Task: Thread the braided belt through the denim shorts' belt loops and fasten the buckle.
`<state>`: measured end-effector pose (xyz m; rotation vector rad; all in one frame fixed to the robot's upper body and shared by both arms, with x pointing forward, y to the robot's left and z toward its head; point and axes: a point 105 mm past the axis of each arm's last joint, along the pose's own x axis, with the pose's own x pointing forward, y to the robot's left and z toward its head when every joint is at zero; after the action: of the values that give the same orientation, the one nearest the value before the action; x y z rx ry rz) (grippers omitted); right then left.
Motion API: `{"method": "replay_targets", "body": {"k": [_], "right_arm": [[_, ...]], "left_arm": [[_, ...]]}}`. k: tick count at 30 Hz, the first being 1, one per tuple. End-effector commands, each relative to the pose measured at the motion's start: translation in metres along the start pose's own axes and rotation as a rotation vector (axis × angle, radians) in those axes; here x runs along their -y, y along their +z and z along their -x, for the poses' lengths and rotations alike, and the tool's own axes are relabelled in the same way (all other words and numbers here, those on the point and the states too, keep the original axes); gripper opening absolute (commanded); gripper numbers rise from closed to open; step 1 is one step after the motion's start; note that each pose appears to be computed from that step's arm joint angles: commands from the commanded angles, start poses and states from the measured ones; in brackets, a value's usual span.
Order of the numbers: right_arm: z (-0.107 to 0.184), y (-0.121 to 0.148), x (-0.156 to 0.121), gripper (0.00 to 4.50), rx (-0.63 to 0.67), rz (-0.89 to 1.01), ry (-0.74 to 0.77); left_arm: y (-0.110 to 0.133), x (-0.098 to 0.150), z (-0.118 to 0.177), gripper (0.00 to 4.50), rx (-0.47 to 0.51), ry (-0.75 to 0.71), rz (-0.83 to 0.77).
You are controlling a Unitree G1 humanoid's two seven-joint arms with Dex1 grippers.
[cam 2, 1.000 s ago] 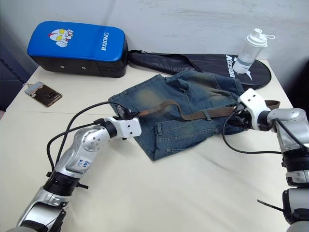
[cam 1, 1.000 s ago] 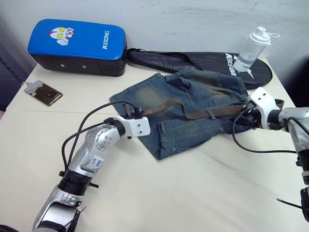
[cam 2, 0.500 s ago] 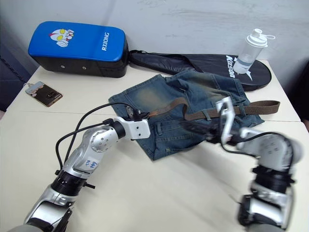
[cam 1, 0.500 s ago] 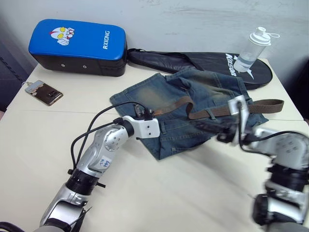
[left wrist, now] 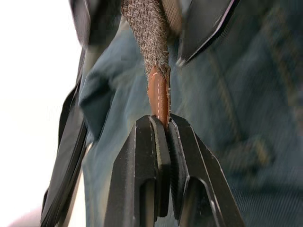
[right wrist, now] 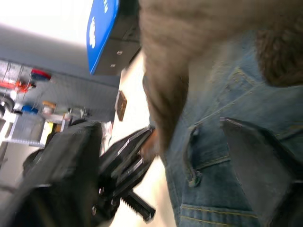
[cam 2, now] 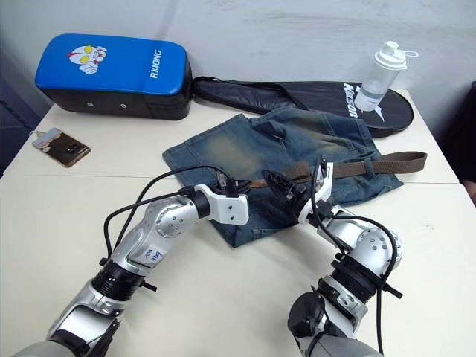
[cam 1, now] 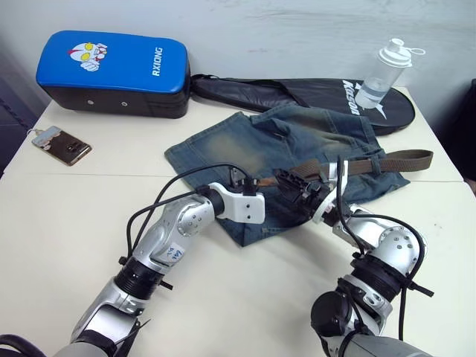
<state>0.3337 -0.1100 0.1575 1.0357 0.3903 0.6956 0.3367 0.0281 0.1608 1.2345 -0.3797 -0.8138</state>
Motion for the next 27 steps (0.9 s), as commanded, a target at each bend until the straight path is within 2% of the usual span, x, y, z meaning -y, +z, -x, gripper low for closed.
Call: {"method": "replay_targets", "body": {"k": [1,2,4,5,6,8,9,11,13,15,17,18,19,22,27], "right_arm": [[-0.005,0.013,-0.001,2.18,0.083,0.014,-0.040],[-0.006,0.013,0.000,1.38,0.091,0.012,-0.044],[-0.007,0.014,0.001,0.98,0.097,0.013,-0.052],[-0.007,0.014,0.001,0.40,0.096,0.015,-0.053],[-0.007,0.014,0.001,0.04,0.088,0.023,-0.055],[-0.007,0.014,0.000,0.04,0.078,0.037,-0.058],[-0.007,0.015,0.000,0.00,0.076,0.042,-0.058],[-0.008,0.018,-0.003,0.00,0.067,0.067,-0.056],[-0.009,0.021,-0.006,0.00,0.050,0.113,-0.055],[-0.011,0.025,-0.008,0.00,0.038,0.171,-0.064],[-0.013,0.029,-0.009,0.00,0.013,0.266,-0.083],[-0.016,0.030,-0.009,0.00,-0.006,0.287,-0.089],[-0.018,0.030,-0.008,0.00,-0.021,0.301,-0.097],[-0.027,0.029,0.000,0.00,-0.048,0.307,-0.117],[-0.041,0.018,0.006,0.00,-0.098,0.330,-0.089]], "left_arm": [[0.010,-0.008,0.000,0.00,0.034,0.022,-0.029],[0.010,-0.008,0.000,0.00,0.033,0.022,-0.026],[0.009,-0.009,0.002,0.00,0.033,0.031,-0.013],[0.009,-0.010,0.002,0.00,0.031,0.037,-0.004],[0.007,-0.012,0.004,0.00,0.025,0.045,0.007],[0.003,-0.015,0.006,0.00,0.016,0.058,0.033],[0.002,-0.016,0.008,0.63,0.015,0.068,0.060],[-0.004,-0.024,0.015,0.91,0.006,0.104,0.144],[-0.016,-0.030,0.026,1.90,-0.019,0.131,0.244],[-0.028,-0.035,0.040,2.51,-0.036,0.151,0.351],[-0.041,-0.037,0.056,3.67,-0.043,0.172,0.489],[-0.050,-0.032,0.066,3.77,-0.057,0.167,0.573],[-0.061,-0.025,0.076,4.46,-0.078,0.159,0.647],[-0.079,-0.007,0.100,4.46,-0.138,0.148,0.779],[-0.074,0.002,0.111,4.46,-0.132,0.137,0.922]]}}
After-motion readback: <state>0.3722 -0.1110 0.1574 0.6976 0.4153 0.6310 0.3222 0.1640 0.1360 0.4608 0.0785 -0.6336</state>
